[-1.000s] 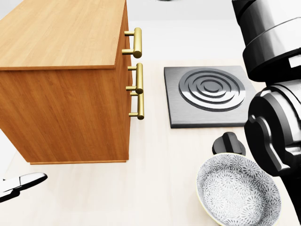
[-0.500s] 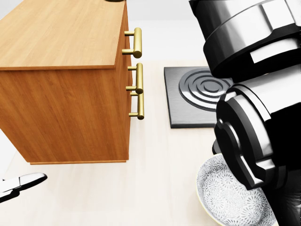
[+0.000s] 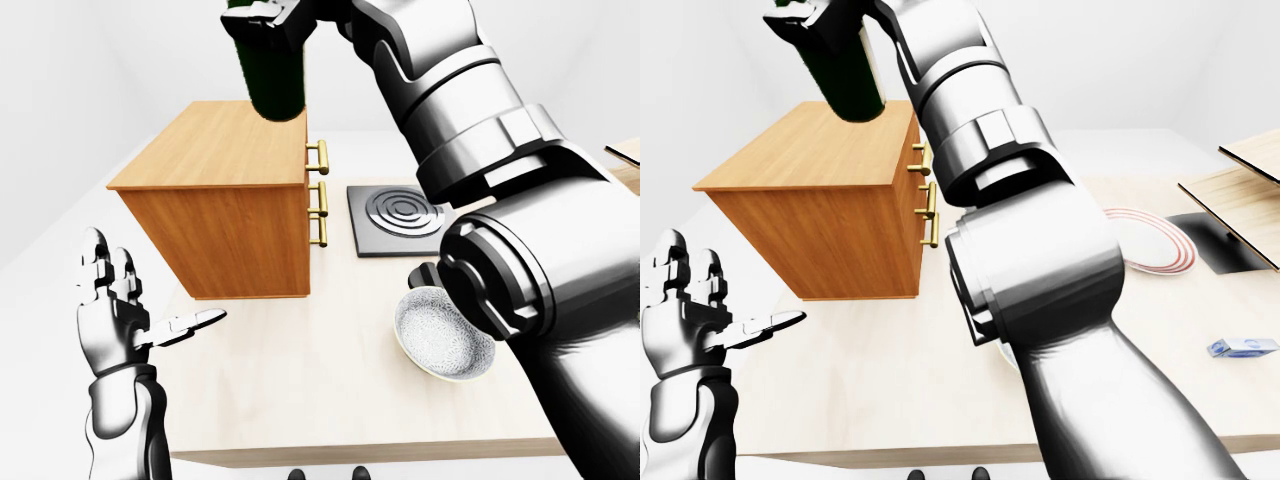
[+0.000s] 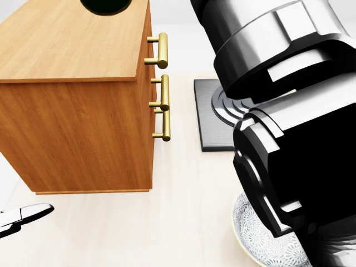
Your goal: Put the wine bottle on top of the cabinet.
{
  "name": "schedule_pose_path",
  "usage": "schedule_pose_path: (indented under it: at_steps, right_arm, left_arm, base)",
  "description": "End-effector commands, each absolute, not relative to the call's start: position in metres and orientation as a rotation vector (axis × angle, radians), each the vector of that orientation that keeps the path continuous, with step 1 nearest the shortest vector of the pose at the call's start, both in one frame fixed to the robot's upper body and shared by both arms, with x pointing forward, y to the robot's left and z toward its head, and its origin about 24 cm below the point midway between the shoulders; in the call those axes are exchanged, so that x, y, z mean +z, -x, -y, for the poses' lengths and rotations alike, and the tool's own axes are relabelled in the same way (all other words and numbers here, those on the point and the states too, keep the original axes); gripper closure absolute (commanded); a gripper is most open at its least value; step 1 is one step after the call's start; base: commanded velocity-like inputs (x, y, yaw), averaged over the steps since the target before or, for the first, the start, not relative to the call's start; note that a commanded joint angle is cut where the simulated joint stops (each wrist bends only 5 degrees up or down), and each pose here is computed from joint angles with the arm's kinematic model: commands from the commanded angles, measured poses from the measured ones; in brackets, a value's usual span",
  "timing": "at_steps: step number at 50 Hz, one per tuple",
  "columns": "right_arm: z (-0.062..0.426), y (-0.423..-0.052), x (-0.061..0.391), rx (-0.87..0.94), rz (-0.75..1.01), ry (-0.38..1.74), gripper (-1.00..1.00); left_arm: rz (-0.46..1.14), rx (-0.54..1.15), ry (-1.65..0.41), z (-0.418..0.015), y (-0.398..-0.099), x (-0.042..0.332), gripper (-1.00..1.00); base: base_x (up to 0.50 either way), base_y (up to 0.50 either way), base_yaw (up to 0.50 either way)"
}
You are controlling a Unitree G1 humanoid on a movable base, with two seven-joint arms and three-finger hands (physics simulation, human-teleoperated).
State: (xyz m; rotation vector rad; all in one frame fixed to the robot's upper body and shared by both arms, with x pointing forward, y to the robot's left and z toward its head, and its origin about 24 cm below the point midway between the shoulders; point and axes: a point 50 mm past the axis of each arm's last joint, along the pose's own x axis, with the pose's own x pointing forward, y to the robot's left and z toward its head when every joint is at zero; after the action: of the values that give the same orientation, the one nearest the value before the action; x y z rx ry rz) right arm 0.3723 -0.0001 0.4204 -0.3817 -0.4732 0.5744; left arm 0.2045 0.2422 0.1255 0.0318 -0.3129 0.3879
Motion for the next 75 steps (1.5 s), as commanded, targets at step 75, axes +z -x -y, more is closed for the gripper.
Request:
schedule_pose_path:
  at_steps: [75]
  right_arm:
    - [-0.024, -0.378, 0.384, 0.607, 0.402, 0.318, 1.0]
  left_arm:
    - [0.312, 0.394, -0.033, -0.244, -0.203, 0.125, -1.0]
  base:
    - [0.0, 0.0, 0.0]
